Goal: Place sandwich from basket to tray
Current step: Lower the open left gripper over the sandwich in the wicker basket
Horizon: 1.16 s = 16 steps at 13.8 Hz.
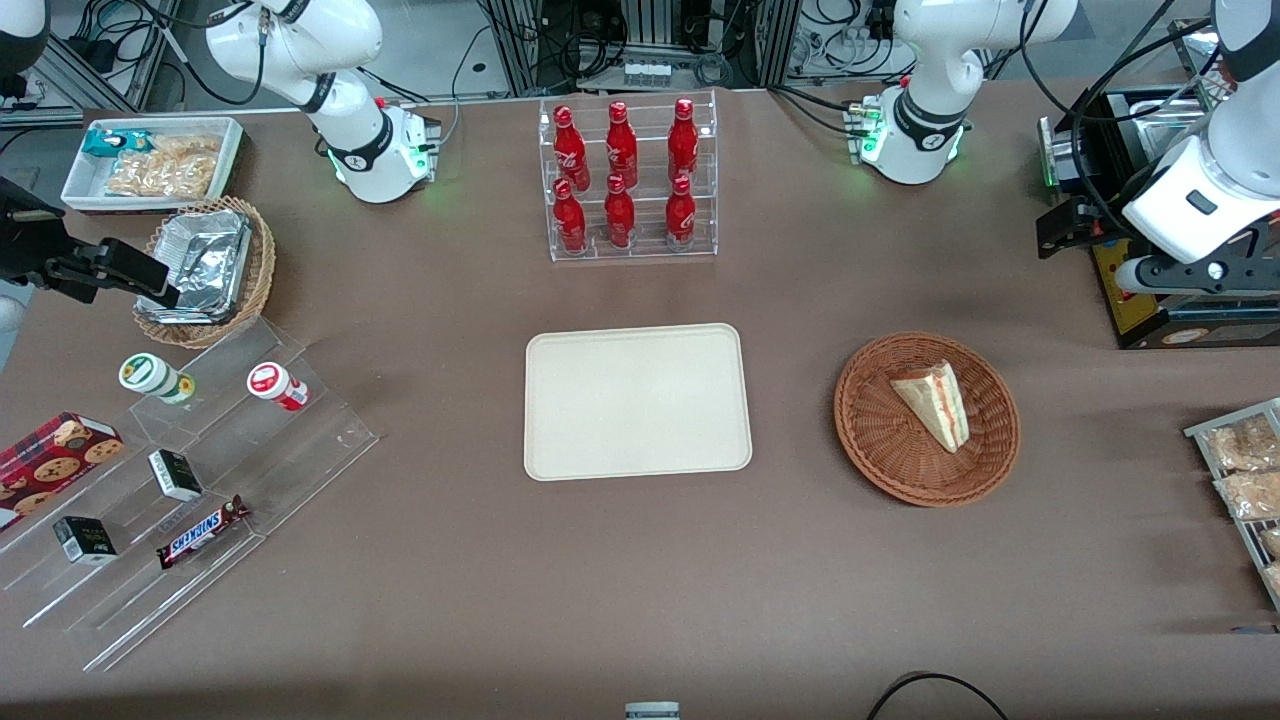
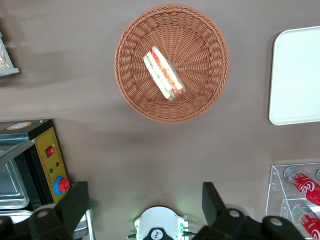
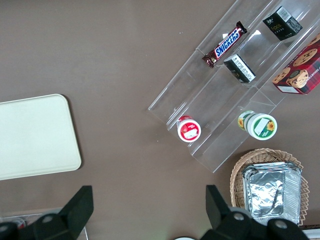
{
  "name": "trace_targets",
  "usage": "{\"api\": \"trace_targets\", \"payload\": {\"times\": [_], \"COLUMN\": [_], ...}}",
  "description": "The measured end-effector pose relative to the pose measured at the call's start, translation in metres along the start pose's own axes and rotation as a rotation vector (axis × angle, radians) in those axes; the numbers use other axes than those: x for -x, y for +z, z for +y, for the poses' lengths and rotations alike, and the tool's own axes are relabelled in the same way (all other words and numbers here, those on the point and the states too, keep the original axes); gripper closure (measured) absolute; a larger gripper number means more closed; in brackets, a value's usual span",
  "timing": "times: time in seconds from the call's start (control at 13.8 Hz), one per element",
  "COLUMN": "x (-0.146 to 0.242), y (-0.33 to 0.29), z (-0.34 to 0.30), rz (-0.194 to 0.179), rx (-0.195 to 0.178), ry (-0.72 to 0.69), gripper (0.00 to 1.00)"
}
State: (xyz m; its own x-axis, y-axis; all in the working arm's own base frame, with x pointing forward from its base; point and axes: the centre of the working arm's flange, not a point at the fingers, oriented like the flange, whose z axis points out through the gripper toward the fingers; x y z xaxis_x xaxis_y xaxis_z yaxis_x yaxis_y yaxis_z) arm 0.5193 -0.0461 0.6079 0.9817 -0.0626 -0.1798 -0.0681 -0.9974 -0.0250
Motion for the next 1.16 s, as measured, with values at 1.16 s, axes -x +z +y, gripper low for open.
{"api": "trace_targets", "payload": {"times": [1.16], "x": [-0.036], "y": [0.231], "z": [0.01], "rz": [0.097], "rx": [0.012], "ry": [-0.034], "gripper": [0.0]}}
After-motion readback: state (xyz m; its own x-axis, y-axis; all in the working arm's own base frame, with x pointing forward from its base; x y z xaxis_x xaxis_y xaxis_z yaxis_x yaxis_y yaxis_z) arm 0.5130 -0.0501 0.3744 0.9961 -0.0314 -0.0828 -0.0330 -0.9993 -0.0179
